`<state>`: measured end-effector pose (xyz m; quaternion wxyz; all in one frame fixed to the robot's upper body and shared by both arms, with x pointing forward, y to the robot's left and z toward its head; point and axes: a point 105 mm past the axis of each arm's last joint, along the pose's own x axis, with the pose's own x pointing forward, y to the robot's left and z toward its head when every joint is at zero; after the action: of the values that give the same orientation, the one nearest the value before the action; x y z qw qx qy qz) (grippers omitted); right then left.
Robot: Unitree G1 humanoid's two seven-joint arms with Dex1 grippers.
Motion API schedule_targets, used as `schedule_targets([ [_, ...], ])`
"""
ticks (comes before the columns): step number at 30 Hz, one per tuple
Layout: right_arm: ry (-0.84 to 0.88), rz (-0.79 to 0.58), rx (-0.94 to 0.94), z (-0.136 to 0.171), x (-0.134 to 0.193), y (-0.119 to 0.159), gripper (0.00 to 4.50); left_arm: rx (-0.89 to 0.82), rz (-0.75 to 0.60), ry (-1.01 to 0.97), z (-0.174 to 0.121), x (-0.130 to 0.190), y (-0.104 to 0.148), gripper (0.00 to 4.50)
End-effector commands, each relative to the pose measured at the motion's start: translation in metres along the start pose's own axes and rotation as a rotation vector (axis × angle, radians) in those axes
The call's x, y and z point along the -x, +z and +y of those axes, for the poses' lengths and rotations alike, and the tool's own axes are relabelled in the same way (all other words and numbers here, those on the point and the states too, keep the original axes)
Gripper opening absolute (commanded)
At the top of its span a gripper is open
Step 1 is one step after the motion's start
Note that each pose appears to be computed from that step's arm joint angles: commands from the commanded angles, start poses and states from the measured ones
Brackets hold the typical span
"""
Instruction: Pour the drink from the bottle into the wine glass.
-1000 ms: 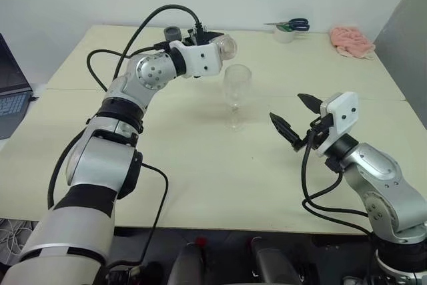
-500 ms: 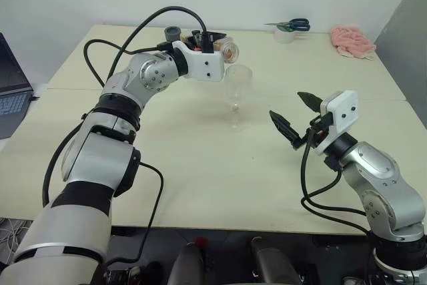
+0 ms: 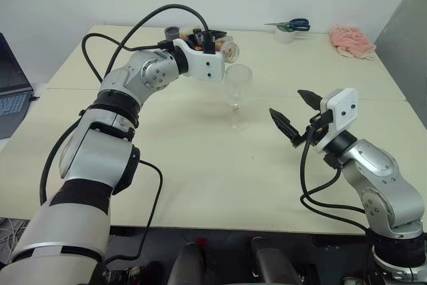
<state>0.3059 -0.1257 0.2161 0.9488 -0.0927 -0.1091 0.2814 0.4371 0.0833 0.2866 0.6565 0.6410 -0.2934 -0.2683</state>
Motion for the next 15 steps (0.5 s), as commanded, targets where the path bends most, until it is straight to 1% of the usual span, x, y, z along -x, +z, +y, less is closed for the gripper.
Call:
schedule_targets([
  [1, -0.001, -0.05, 0.024, -0.0002, -0.0004, 0.0118, 4.5, -0.064, -0.014, 0.051, 0.0241, 0.0005, 0.0041, 1.69],
  [15, 0.004, -0.062, 0.021, 0.0023, -0.0033, 0.0135, 4.5, -0.159, -0.002, 0.039, 0.0253, -0.0016, 0.0038, 1.69],
])
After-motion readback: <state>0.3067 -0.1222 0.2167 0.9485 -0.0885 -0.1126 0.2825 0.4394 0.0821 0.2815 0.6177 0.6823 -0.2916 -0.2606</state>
